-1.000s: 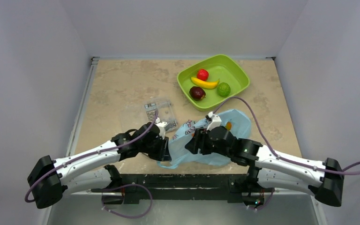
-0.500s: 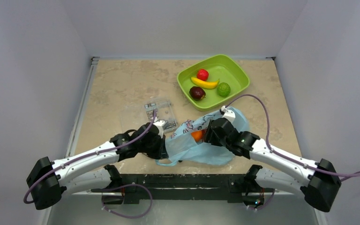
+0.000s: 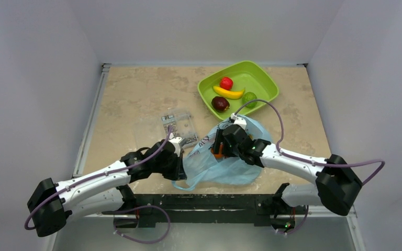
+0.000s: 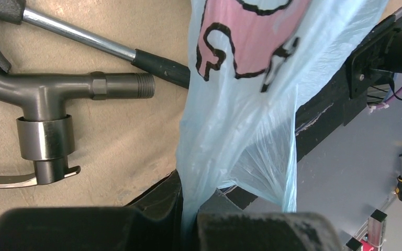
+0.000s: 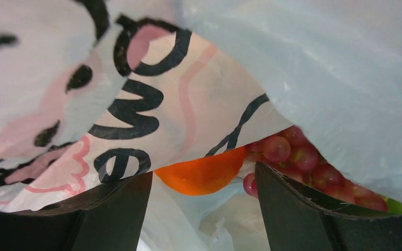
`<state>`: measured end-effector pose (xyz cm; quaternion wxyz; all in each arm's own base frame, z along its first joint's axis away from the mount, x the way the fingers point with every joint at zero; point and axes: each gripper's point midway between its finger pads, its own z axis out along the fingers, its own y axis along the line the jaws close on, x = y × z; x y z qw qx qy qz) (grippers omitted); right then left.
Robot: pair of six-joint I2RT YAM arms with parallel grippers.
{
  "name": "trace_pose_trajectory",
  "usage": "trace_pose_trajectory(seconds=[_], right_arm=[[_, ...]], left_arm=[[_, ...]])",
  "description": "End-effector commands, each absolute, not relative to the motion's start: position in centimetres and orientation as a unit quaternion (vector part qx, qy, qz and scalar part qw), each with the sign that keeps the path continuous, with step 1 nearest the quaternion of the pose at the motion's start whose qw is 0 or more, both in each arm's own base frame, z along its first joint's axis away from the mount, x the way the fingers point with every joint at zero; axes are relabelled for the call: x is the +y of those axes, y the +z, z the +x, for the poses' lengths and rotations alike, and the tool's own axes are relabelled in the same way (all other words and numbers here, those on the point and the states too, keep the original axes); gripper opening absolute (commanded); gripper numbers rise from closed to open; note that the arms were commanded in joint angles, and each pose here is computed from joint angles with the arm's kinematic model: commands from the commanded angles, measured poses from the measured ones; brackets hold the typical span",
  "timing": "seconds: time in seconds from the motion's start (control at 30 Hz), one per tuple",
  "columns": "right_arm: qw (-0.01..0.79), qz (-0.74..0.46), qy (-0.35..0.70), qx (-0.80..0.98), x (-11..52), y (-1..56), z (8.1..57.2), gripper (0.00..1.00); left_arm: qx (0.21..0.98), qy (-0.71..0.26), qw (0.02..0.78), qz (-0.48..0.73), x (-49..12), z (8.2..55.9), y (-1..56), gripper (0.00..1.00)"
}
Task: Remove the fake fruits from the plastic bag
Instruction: Take out the fake fruit from the plastic bag.
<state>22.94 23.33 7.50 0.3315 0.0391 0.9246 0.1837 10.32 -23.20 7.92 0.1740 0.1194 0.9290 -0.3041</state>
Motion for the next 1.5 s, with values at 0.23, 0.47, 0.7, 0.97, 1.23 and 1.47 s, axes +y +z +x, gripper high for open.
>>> trace_pose_trajectory(seconds=[0.23, 0.47, 0.7, 0.97, 1.23, 1.47], right_arm=[[0.338, 0.047, 0.187, 0.921, 24.6, 5.5, 24.5, 0.73], [0.349, 0.042, 0.187, 0.917, 24.1, 6.2, 24.3, 0.32], [0.373, 0.064, 0.165, 0.911, 21.1, 8.6, 23.4, 0.00], [0.395, 0.068, 0.161, 0.902, 17.6, 12.2, 21.2, 0.00], [0.395, 0.019, 0.252, 0.883, 18.3, 18.3, 18.4, 0.00], [0.464, -0.021, 0.301, 0.833, 20.5, 28.6, 20.2, 0.00]], left_arm=[[0.919, -0.331, 0.176, 0.124, -24.1, 10.2, 9.1, 0.00], [0.925, -0.317, 0.174, 0.118, -23.7, 10.3, 8.6, 0.00], [0.930, -0.302, 0.175, 0.116, -23.0, 10.3, 8.0, 0.00], [0.927, -0.306, 0.188, 0.109, -22.9, 10.5, 8.6, 0.00], [0.924, -0.302, 0.198, 0.126, -23.1, 11.0, 10.1, 0.00], [0.912, -0.321, 0.206, 0.151, -23.7, 10.9, 11.8, 0.46]])
